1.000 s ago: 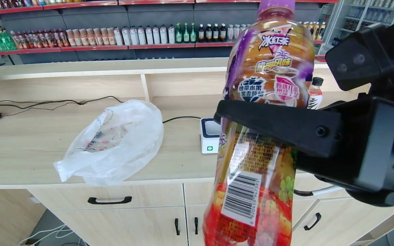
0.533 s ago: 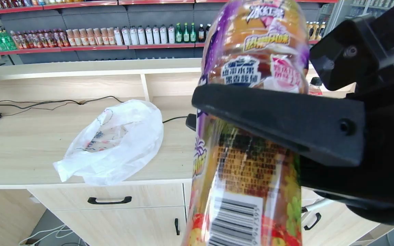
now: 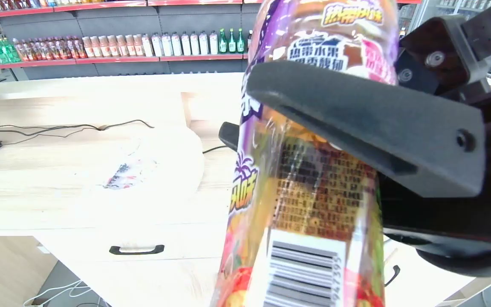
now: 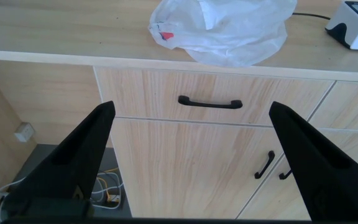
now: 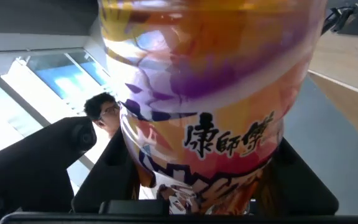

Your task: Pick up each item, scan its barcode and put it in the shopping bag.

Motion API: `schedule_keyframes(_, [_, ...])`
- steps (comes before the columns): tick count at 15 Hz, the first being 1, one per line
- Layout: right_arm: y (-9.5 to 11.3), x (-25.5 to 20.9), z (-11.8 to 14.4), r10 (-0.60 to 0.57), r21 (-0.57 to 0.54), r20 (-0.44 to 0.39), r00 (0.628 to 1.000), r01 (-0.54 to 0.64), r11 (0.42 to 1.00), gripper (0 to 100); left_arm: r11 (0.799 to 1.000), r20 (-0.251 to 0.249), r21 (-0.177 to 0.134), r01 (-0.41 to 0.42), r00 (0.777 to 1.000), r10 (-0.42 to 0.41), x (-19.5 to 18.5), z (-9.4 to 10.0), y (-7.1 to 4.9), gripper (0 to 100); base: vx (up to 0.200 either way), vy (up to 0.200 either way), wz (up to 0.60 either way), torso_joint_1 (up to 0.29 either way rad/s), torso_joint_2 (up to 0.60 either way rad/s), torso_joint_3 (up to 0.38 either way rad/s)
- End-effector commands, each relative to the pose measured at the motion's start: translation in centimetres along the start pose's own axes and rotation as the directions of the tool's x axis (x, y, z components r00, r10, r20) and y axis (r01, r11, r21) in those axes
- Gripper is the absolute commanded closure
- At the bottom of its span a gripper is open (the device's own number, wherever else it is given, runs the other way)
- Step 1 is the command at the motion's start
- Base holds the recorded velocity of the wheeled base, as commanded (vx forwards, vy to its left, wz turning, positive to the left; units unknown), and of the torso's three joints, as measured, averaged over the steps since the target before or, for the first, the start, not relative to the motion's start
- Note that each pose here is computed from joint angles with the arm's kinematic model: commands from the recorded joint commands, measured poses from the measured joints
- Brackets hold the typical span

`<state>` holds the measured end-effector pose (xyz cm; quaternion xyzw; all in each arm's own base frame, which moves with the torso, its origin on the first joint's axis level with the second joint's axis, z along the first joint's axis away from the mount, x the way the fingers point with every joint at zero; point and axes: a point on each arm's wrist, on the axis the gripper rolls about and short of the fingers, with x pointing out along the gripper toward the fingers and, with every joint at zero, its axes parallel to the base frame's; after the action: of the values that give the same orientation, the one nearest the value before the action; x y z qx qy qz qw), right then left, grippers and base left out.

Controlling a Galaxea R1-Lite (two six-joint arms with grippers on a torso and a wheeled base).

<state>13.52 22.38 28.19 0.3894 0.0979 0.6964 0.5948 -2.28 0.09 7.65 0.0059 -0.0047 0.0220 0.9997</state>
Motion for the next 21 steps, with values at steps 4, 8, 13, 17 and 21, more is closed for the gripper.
schedule_keyframes(4, [-1.0,-0.4,-0.1,-0.005,0.049,0.02,1.0,0.004,0.999,100,1.0,0.001,0.0,0.0,1.0,0.0,0.0,0.0,0.0,0,0.0,0.0,0.0,0.0,0.0,0.0])
schedule_keyframes(8, [-1.6,-1.7,-0.8,0.002,0.078,0.041,0.999,-0.005,0.997,100,1.0,0.001,0.0,0.0,1.0,0.0,0.0,0.0,0.0,0,0.0,0.0,0.0,0.0,0.0,0.0])
schedule_keyframes(13, [-1.8,-2.2,-0.7,0.006,0.09,0.054,0.999,-0.01,0.996,100,1.0,0.001,0.0,0.0,1.0,0.0,0.0,0.0,0.0,0,0.0,0.0,0.0,0.0,0.0,0.0])
schedule_keyframes(17, [-2.2,-2.3,-0.4,-0.008,0.007,0.065,0.998,0.008,1.0,100,1.0,0.0,0.0,0.0,1.0,0.0,0.0,0.0,0.0,0,0.0,0.0,0.0,0.0,0.0,0.0])
schedule_keyframes(21, [-1.8,-2.9,-0.3,-0.017,-0.134,0.069,0.997,0.026,0.991,100,1.0,0.001,0.0,0.0,1.0,0.0,0.0,0.0,0.0,0,0.0,0.0,0.0,0.0,0.0,0.0])
